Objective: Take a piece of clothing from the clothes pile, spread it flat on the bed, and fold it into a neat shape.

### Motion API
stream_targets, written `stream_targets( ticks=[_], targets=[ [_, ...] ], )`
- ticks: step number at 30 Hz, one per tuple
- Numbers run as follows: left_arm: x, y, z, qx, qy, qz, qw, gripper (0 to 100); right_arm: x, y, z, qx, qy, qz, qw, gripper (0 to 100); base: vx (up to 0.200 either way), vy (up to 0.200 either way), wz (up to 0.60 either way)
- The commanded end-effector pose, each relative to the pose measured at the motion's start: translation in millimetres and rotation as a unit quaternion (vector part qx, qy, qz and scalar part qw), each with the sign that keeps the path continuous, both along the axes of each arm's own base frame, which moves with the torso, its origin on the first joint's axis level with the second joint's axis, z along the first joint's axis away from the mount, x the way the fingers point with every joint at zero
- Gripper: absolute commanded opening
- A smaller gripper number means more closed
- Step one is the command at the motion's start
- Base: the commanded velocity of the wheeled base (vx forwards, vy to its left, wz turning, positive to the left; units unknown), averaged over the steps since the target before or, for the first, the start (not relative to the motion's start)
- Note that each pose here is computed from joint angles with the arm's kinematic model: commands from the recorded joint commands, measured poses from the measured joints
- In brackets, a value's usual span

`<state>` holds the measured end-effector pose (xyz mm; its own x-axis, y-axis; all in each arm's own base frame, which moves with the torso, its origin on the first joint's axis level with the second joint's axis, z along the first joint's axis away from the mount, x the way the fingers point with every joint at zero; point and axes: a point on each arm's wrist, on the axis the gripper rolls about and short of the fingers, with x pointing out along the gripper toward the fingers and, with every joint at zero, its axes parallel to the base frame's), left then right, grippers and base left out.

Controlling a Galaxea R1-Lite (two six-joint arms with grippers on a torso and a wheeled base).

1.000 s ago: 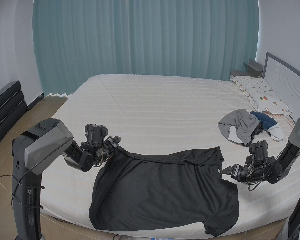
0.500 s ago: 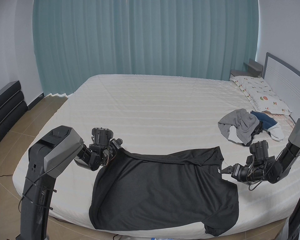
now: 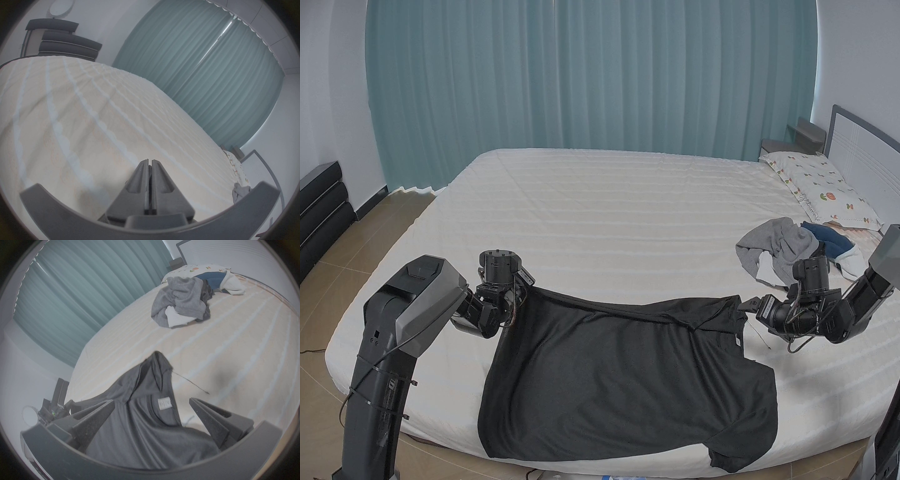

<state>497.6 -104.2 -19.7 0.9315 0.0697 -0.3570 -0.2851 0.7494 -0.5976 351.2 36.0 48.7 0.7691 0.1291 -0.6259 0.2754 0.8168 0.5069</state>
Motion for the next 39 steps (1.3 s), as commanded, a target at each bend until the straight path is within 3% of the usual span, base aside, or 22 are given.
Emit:
stream_targets(
  ticks=[1, 8, 21, 22, 31, 35, 39],
  targets=[
    [9, 9, -6, 0.007, -0.021, 0.031, 0.9993, 0, 39, 8, -26, 0.001, 0.001, -0.022, 0.9998, 100, 0.0, 0.0, 0.0],
    [8, 5, -16, 0.007, -0.016, 0.026, 0.9995, 0, 76, 37, -52, -0.013, 0.004, -0.011, 0.9998, 100, 0.0, 0.0, 0.0],
    [7, 5, -17, 0.008, -0.013, 0.026, 0.9995, 0, 107, 54, -72, -0.023, -0.006, -0.01, 0.9997, 100, 0.0, 0.0, 0.0],
    [7, 5, -19, 0.009, -0.012, 0.026, 0.9996, 0, 110, 54, -71, -0.026, -0.012, -0.015, 0.9995, 0, 0.0, 0.0, 0.0],
    [8, 5, -21, 0.01, -0.011, 0.027, 0.9995, 0, 127, 49, -59, -0.025, -0.054, -0.039, 0.9975, 0, 0.0, 0.0, 0.0],
    [10, 7, -20, 0.012, -0.019, 0.029, 0.9993, 0, 150, 36, -32, -0.035, -0.126, -0.091, 0.9873, 0, 0.0, 0.0, 0.0],
    [21, 8, -20, 0.004, -0.061, 0.032, 0.9976, 0, 172, 32, -7, -0.023, -0.187, -0.106, 0.9764, 0, 0.0, 0.0, 0.0]
  ],
)
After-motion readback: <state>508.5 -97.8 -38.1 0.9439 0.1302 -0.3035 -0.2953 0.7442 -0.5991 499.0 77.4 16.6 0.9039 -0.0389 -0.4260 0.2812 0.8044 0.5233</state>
